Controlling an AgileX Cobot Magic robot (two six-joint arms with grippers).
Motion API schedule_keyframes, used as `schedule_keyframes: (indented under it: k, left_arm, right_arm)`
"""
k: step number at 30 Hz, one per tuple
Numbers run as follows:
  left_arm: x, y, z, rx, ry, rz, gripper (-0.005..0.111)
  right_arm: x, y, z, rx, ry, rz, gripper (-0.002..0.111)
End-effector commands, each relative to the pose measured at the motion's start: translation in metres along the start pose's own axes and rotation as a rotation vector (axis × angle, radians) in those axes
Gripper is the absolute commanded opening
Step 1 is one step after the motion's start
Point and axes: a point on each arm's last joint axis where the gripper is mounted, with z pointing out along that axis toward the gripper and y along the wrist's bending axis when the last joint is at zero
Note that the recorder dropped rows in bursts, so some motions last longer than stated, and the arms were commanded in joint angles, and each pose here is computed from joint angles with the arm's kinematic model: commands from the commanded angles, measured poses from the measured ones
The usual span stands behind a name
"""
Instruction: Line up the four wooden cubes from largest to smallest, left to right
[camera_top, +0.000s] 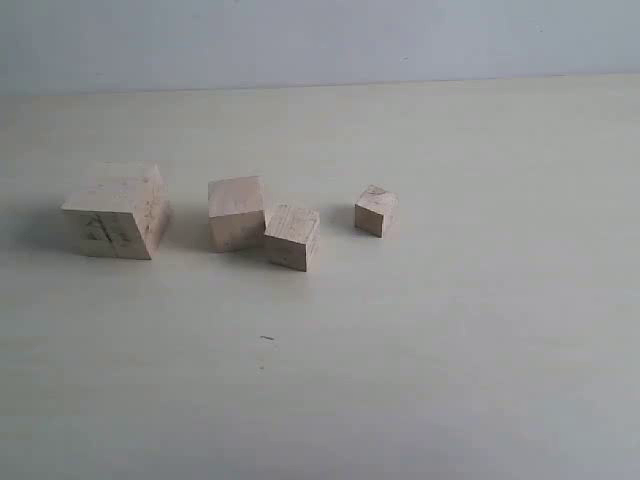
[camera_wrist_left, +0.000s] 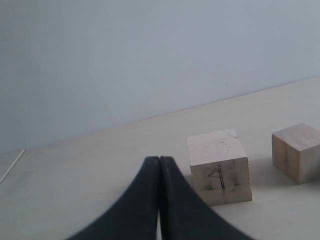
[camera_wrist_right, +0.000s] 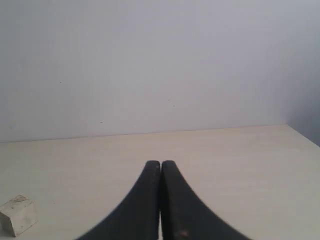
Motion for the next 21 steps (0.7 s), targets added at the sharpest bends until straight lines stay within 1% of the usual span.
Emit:
schedule_keyframes:
  k: [1,19,21]
  left_arm:
    - [-0.0005,0.0003,-0.0005,-0.005,-0.008,0.0,0.0]
    - [-0.0005,0.0003,-0.0005,-0.005,-0.008,0.0,0.0]
    - [-0.0005,0.0003,-0.0005,-0.005,-0.008,0.0,0.0]
  right_arm:
    - [0.0012,-0.0005,0.0004,0.007,0.002,-0.007,0.0]
    - [0.0012,-0.0005,0.0004,0.007,0.002,-0.005,0.0]
    - [0.0012,-0.0003,0.0004,0.005,0.002,0.014,0.0]
